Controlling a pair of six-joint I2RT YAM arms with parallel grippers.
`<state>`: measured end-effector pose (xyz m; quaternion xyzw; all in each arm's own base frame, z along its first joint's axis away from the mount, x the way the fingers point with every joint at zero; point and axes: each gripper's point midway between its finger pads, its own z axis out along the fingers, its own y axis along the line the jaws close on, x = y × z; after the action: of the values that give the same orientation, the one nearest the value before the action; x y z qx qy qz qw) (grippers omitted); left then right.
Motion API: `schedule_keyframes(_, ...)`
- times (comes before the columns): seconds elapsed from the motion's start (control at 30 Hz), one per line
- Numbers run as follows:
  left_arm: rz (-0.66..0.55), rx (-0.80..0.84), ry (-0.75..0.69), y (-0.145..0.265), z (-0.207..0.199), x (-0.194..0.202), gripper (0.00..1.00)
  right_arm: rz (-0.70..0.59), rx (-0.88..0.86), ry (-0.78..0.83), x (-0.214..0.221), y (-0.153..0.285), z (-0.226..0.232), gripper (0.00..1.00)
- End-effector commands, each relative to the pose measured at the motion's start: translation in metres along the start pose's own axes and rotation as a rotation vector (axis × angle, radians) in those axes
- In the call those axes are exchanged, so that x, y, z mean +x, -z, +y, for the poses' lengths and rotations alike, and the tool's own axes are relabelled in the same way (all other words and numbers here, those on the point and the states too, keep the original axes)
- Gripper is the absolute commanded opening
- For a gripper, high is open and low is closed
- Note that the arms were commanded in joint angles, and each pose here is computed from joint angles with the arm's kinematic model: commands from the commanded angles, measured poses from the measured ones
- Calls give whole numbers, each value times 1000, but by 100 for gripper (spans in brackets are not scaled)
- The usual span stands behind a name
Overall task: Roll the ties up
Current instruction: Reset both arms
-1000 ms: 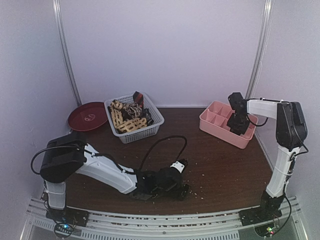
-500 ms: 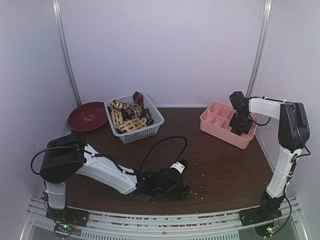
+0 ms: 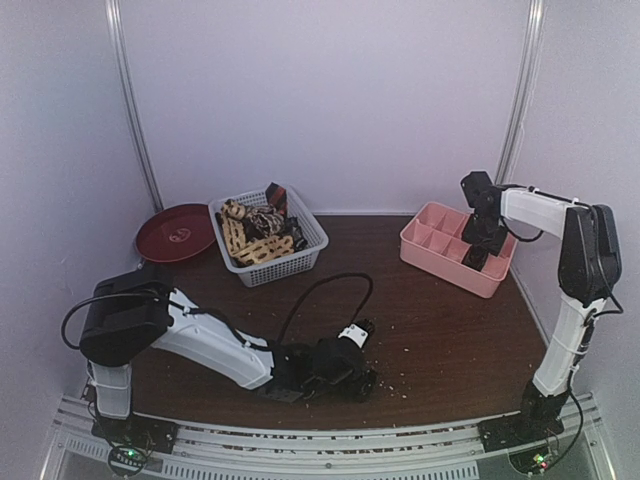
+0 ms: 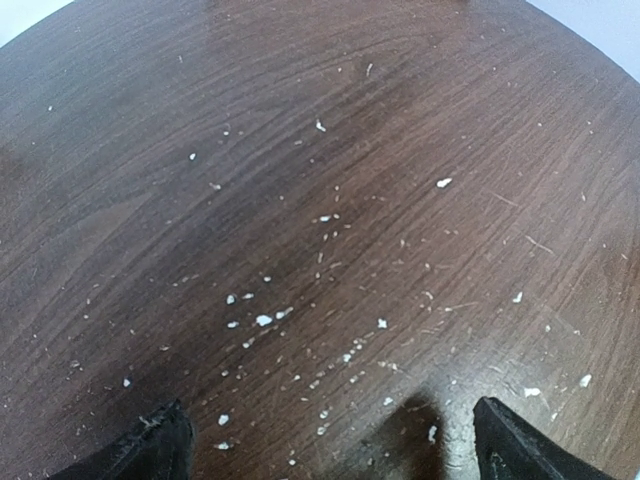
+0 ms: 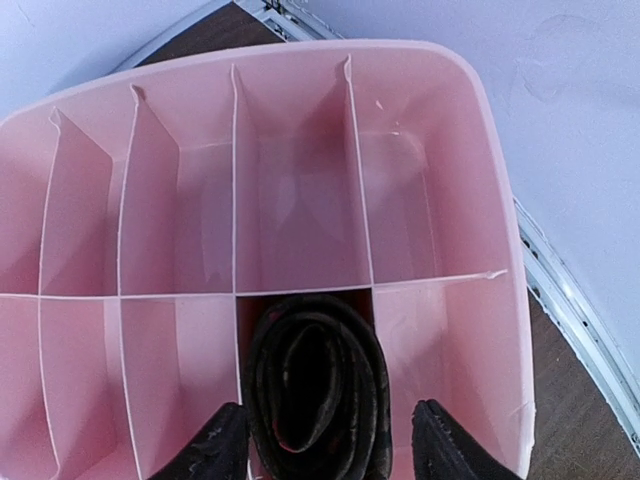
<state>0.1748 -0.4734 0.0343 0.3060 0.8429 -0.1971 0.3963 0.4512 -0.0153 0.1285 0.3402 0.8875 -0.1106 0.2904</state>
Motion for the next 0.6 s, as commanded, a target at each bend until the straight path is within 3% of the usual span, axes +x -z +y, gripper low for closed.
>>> schedule_keyframes(0.0,-50,7,28,8,-3,-15,98,-101,-6,-28,-27,11,-2,54)
schedule_keyframes(0.57,-34,-21,5,3,0,-12,98,-92,15,5,-19,-25,-12,23)
